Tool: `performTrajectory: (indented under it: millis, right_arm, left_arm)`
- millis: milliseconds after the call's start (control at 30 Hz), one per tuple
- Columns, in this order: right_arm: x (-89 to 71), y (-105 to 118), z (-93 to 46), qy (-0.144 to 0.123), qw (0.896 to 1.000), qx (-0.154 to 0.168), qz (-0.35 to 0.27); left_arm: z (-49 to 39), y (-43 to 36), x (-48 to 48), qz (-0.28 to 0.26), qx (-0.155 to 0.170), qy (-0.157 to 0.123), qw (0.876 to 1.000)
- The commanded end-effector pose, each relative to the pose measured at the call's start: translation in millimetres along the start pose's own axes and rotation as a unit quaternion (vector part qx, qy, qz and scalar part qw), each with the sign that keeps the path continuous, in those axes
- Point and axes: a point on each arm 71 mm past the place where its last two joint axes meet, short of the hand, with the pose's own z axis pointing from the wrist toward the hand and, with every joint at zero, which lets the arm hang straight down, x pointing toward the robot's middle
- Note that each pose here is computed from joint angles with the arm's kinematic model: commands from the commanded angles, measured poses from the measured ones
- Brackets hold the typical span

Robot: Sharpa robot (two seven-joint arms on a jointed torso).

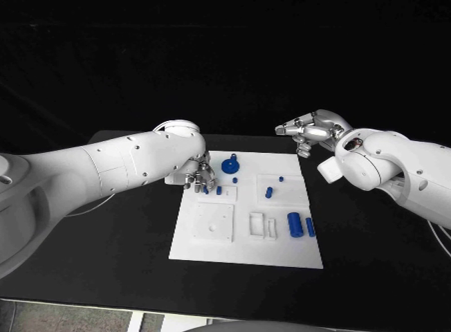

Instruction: Assemble the parts on the task board

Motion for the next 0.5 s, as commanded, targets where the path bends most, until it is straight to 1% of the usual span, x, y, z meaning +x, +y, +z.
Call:
performTrajectory:
  millis: [33, 500]
  right_arm:
    - [1.4, 0.0, -0.1, 0.009, 1.000, -0.002, -0.002]
    - [1.6, -1.4, -0.2, 0.010, 1.000, 0.000, -0.001]
  left_arm:
    - [4.8, -11.7, 15.6, -0.010, 0.026, 0.019, 0.999]
    - [4.5, -9.4, 17.3, -0.006, 0.026, 0.024, 0.999]
